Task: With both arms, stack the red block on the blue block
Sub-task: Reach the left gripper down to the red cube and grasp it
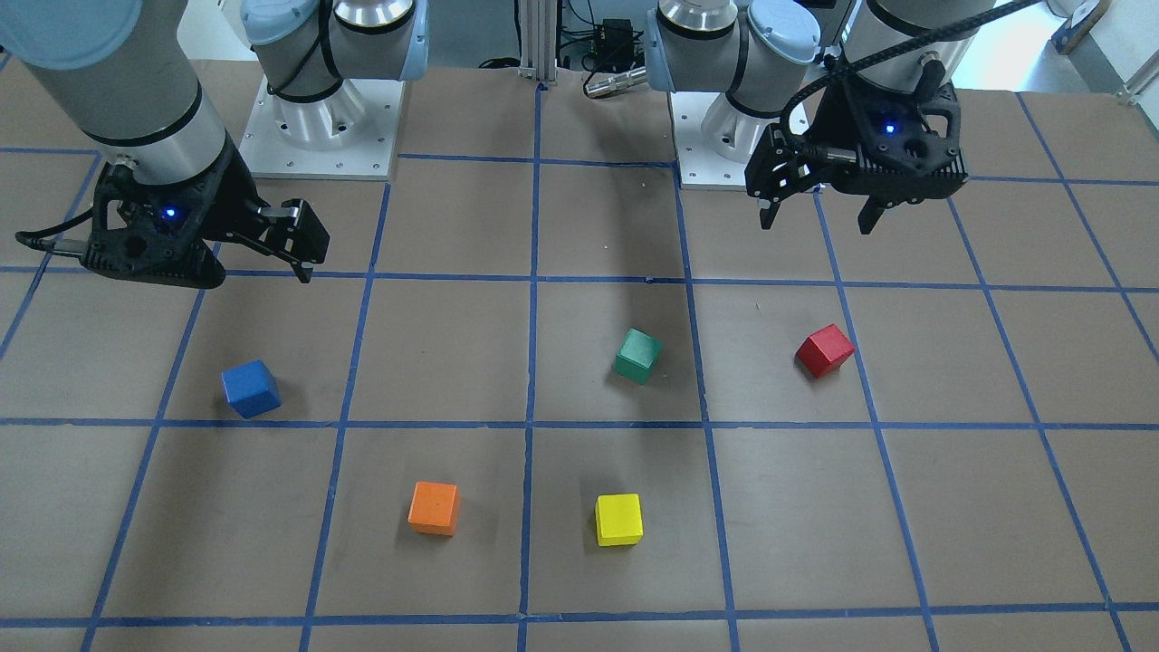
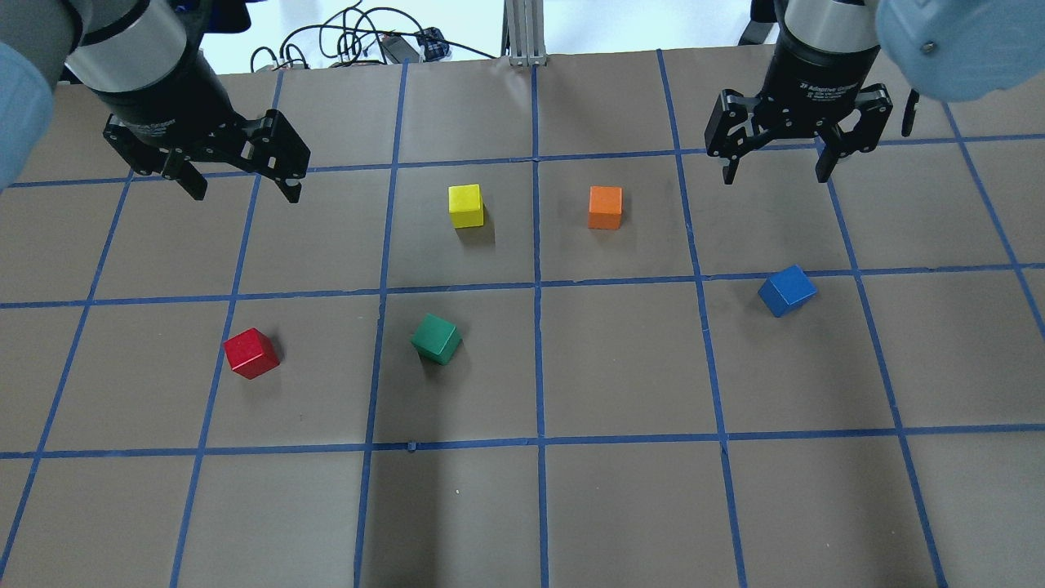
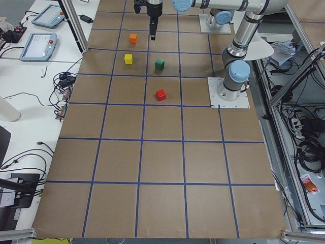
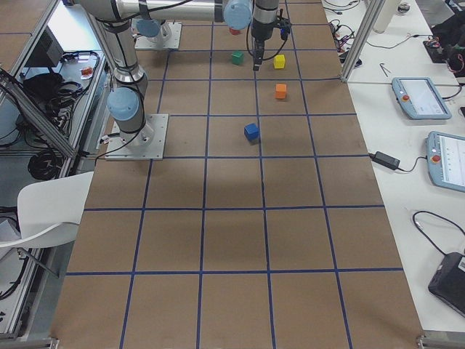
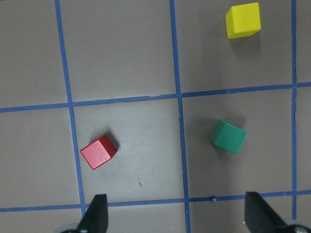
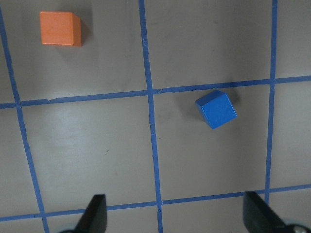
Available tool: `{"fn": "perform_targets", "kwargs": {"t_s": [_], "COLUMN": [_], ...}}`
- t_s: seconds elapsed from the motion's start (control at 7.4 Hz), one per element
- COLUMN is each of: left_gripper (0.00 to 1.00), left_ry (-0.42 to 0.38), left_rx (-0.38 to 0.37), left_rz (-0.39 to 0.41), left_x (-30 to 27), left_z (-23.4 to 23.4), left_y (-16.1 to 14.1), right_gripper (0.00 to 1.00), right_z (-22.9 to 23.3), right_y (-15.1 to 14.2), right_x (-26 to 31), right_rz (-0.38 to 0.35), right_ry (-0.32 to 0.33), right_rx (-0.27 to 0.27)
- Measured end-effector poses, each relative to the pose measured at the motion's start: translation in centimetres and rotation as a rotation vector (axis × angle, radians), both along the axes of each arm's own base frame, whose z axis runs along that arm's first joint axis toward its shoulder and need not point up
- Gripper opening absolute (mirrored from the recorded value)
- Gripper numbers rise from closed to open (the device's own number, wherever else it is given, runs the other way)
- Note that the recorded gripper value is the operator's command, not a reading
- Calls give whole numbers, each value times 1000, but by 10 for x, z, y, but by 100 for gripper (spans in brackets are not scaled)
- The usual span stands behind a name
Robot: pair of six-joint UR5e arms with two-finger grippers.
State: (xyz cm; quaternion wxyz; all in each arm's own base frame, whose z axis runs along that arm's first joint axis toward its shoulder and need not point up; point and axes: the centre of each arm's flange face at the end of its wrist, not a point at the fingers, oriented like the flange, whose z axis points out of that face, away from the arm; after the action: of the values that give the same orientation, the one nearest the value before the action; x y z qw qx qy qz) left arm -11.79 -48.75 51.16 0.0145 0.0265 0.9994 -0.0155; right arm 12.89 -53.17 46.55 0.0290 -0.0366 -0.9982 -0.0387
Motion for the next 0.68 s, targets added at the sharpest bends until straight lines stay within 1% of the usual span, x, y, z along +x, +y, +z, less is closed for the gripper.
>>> {"fn": "perform_targets", "kwargs": {"t_s": [0.41, 0.68], "left_gripper": [100, 100], "left_ry": [12, 4], "left_rx": [2, 19], "left_rz": [29, 25], "left_x": [-2, 1], "left_z": [-1, -7], "left_y": [-1, 3], "right_gripper": [100, 100], "right_z": [-4, -13], "right_y": [1, 4], "right_x": [-1, -2], "right_rz": [1, 0], "right_ry": [8, 12], "right_rx": [8, 24]}}
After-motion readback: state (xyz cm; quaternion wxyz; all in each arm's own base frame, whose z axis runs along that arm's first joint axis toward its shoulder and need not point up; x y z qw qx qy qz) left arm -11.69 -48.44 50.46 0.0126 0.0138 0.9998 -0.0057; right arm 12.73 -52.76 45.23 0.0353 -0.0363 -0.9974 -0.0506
